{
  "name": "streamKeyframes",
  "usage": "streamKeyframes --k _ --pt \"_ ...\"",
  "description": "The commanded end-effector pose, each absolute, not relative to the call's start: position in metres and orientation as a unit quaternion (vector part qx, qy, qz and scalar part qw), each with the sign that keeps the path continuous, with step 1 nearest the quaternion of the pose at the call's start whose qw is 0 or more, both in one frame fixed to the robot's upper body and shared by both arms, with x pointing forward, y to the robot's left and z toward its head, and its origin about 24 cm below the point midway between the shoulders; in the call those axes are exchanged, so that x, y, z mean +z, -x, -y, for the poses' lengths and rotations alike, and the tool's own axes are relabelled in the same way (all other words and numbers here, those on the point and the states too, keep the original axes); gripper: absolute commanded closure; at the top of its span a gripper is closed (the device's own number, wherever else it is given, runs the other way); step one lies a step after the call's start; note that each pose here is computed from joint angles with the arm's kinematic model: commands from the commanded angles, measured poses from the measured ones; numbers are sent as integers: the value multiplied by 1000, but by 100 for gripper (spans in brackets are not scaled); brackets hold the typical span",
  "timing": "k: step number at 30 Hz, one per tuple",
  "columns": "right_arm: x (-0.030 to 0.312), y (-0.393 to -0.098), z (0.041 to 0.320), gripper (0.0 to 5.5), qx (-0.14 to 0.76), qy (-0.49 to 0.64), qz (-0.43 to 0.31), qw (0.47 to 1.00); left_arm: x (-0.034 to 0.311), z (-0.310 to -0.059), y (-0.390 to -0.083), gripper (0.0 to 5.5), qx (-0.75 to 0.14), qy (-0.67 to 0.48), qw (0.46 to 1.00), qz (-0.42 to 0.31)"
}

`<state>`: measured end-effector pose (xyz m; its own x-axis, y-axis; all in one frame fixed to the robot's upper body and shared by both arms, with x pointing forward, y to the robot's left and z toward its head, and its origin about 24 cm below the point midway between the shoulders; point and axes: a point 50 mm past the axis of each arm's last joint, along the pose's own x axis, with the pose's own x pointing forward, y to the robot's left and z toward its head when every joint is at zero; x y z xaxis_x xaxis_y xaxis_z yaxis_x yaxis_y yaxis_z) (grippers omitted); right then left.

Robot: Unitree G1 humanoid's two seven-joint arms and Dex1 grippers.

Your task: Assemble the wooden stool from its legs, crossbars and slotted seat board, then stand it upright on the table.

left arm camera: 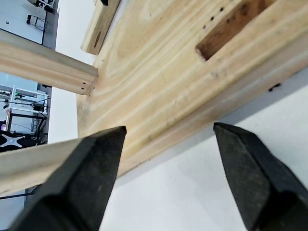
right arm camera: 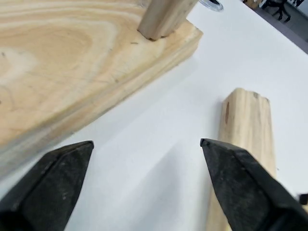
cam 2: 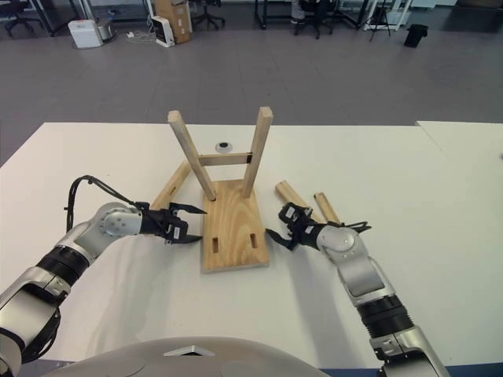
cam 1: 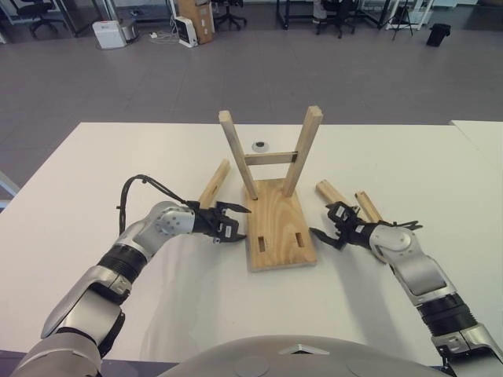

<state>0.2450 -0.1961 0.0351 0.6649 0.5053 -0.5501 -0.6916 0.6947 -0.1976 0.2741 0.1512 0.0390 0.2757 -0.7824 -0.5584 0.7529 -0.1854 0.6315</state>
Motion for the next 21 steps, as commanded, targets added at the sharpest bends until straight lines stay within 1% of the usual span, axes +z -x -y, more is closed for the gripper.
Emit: streamKeyframes --k 1,3,7,9,11,15,21 --pt "60 -248 220 137 299 172 -220 912 37 -161 -275 215 -581 -484 655 -2" --pt "60 -244 227 137 293 166 -233 912 37 -162 -275 215 -575 -482 661 -3" --pt "43 -225 244 137 281 122 -285 908 39 -159 -271 215 -573 -481 663 5" --pt "37 -221 250 137 266 88 -303 911 41 -159 -272 215 -567 -477 672 5" --pt "32 -220 253 137 259 81 -315 909 43 -161 -272 215 -562 -475 677 3" --pt "33 -222 256 137 253 86 -309 912 44 -157 -270 215 -561 -468 683 7" --pt "47 -232 265 137 244 76 -261 931 42 -152 -266 215 -565 -460 685 4"
